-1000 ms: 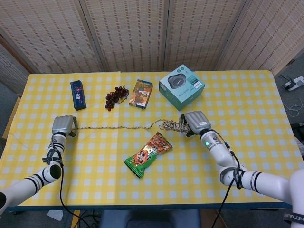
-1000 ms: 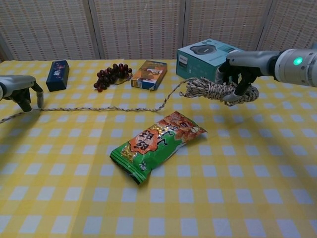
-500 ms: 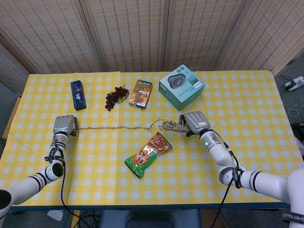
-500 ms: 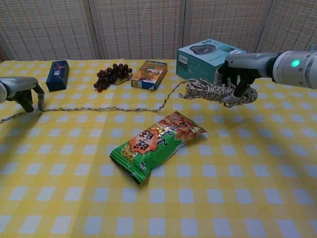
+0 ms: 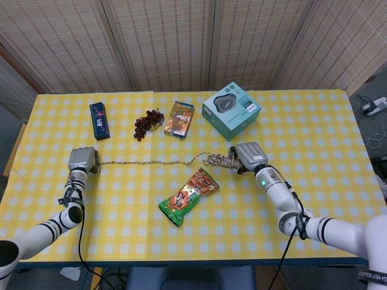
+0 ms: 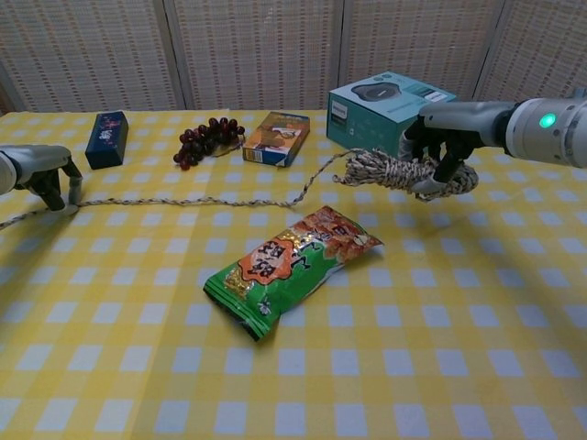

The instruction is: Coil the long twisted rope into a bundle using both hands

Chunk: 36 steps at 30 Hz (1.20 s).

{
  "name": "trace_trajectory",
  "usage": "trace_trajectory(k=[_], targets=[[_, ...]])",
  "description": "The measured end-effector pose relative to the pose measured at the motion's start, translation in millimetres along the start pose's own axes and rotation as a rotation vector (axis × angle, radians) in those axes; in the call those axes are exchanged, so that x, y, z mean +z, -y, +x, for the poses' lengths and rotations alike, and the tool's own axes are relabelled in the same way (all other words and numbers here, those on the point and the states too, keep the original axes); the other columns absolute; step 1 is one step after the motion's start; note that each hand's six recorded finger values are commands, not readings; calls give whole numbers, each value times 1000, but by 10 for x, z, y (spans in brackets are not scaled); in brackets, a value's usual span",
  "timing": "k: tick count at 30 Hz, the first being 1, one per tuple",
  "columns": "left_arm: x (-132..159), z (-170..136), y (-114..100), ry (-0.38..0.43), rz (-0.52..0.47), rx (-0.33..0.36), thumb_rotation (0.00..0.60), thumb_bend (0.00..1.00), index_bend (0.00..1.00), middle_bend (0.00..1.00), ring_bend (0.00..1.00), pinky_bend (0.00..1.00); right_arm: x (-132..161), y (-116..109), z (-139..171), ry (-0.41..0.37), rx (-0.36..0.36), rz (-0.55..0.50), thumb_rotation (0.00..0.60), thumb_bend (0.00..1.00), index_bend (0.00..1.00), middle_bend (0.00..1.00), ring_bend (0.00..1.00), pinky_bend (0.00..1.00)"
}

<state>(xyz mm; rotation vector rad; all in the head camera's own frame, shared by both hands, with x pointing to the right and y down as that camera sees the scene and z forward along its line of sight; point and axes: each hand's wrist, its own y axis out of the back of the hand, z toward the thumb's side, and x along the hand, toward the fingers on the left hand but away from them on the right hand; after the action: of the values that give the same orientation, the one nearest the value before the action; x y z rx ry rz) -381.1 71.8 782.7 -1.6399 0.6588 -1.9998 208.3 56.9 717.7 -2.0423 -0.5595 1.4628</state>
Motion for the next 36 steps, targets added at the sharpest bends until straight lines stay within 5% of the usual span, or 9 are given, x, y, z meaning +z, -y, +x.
trace_trajectory(k=[16, 28, 36], targets=[[-126, -190, -294, 46, -34, 61, 600, 363, 735, 1000, 1000, 1000, 67, -171, 80, -29, -59, -74, 600, 621, 753, 603, 511, 613], [-273, -800, -934, 220, -55, 301, 600, 363, 735, 1000, 1000, 1000, 362, -459, 207, -109, -159, -140, 600, 621, 759, 608, 517, 613], [-145, -1369, -1422, 419, -128, 497, 600, 363, 736, 1000, 1000, 1000, 681, -529, 198, -154, -169, -136, 600, 625, 766, 608, 519, 613]])
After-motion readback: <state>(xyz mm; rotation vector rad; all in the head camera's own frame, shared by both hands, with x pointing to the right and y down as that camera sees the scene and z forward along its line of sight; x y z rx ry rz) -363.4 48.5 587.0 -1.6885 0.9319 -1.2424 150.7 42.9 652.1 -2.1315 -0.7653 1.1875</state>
